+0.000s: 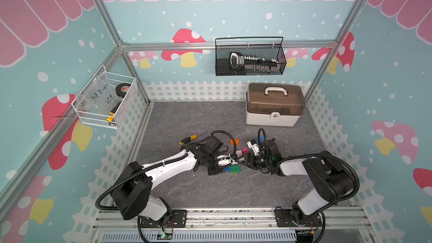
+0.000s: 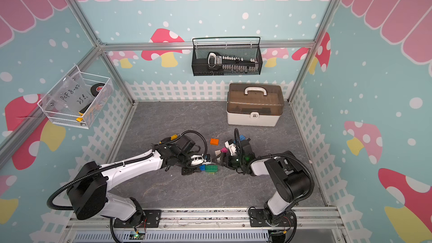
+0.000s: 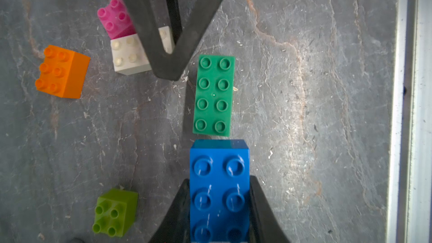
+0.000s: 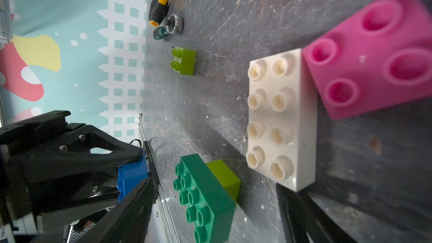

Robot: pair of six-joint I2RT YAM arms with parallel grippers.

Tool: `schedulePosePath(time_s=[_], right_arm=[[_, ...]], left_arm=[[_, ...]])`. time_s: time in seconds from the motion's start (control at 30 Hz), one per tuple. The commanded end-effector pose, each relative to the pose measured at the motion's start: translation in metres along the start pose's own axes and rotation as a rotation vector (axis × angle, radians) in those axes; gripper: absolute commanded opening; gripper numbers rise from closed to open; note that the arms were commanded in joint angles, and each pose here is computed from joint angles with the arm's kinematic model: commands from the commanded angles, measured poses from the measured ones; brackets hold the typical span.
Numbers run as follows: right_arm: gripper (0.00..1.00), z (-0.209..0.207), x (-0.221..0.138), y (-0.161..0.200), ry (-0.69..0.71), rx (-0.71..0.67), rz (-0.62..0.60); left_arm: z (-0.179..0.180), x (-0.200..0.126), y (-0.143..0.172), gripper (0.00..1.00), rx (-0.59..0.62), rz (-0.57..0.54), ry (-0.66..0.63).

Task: Assemble a heart with lego
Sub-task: Assemble the lego brick with the lego brick.

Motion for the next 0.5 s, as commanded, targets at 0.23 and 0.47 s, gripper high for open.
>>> schedulePosePath(time_s=[0.23, 0.47], right_arm=[[0.85, -0.007, 0.006, 0.02, -0.066, 0.064, 0.062], [0.86, -0.008, 0.011, 0.028, -0.093, 0.096, 0.084]], left_arm=[[0.002, 0.011, -0.022, 0.0, 0.109, 0.025, 0.004], [0.005, 0.02, -0.024, 0.0, 0.095, 0.071, 0.018]])
Point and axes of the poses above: each gripper's point midway between its finger pads, its own x axis out along the fingers, its own z axis along the line the jaws close on, y = z × x, the point moved 7 cm from there along -x, back along the fingers, and after that the axes turned 12 degrees about -x, right-handed, at the moved point
